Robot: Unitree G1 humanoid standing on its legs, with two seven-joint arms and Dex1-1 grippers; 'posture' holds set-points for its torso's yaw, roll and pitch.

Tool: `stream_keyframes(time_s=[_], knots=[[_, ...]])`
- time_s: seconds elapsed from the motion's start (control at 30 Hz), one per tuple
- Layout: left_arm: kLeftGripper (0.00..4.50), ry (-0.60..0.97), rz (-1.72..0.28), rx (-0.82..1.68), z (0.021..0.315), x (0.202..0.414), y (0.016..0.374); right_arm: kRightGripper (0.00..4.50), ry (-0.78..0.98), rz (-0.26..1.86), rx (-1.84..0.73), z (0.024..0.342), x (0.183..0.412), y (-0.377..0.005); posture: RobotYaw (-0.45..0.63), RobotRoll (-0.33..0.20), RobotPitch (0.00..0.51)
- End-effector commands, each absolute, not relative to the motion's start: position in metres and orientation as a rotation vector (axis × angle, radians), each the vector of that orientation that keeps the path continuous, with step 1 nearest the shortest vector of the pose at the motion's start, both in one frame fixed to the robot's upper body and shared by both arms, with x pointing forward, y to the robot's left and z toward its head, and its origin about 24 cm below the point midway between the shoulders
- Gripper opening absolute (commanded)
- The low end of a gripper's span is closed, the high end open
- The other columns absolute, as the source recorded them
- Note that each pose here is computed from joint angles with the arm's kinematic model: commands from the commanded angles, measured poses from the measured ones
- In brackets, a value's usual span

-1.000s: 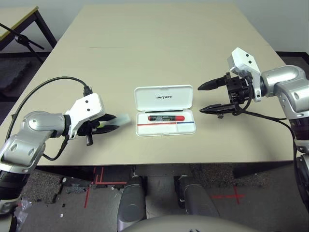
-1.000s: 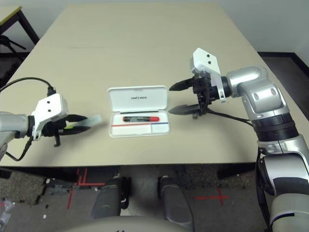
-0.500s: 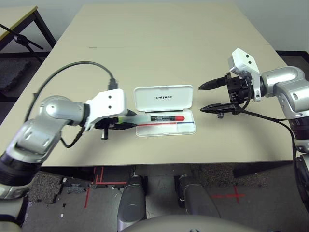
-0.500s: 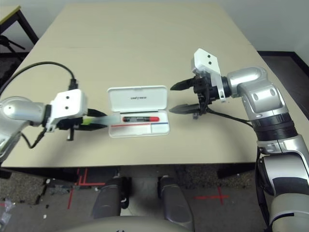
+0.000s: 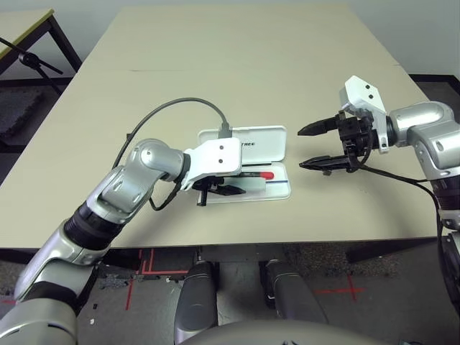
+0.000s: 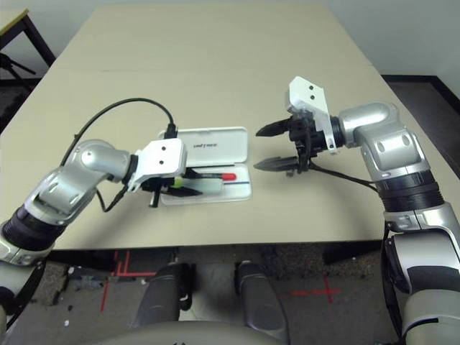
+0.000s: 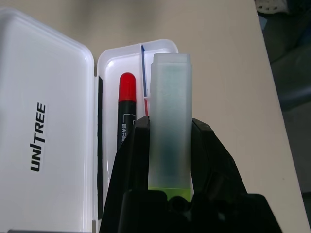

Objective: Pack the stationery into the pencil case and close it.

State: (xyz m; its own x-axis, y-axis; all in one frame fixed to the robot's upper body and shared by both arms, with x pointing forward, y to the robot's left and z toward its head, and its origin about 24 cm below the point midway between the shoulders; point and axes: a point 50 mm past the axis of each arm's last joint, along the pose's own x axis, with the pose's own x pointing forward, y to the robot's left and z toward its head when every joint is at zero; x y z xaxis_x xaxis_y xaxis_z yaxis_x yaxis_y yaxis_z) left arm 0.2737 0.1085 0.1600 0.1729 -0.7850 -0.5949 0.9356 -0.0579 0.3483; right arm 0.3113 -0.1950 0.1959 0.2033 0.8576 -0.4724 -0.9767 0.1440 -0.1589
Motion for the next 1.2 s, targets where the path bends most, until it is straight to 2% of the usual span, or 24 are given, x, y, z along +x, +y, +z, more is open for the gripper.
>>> stream_keyframes(time_s=[0.03,0.47,0.9,0.93,1.07,1.17,1.2], knots=[[1.09,0.267,-1.420,0.806,0.153,0.275,0.105,4.50,0.302,1.339,-0.495,0.196,0.308,-0.198,-0.02,0.000,0.140],[1.09,0.362,-1.386,0.839,0.138,0.279,0.107,4.50,0.305,1.322,-0.505,0.195,0.308,-0.200,-0.03,0.000,0.134],[1.09,0.388,-1.381,0.845,0.137,0.277,0.110,4.50,0.312,1.318,-0.515,0.194,0.309,-0.201,-0.02,0.000,0.137],[1.86,0.387,-1.379,0.844,0.137,0.276,0.110,4.50,0.312,1.319,-0.516,0.193,0.309,-0.201,-0.02,0.000,0.137],[3.23,0.368,-1.372,0.841,0.142,0.276,0.110,4.50,0.311,1.322,-0.516,0.193,0.310,-0.199,-0.01,0.000,0.135],[4.44,0.335,-1.377,0.839,0.150,0.275,0.110,4.50,0.310,1.325,-0.516,0.192,0.311,-0.199,-0.01,0.000,0.134],[4.48,0.312,-1.380,0.831,0.156,0.274,0.110,4.50,0.310,1.325,-0.516,0.192,0.311,-0.199,-0.01,0.000,0.133]])
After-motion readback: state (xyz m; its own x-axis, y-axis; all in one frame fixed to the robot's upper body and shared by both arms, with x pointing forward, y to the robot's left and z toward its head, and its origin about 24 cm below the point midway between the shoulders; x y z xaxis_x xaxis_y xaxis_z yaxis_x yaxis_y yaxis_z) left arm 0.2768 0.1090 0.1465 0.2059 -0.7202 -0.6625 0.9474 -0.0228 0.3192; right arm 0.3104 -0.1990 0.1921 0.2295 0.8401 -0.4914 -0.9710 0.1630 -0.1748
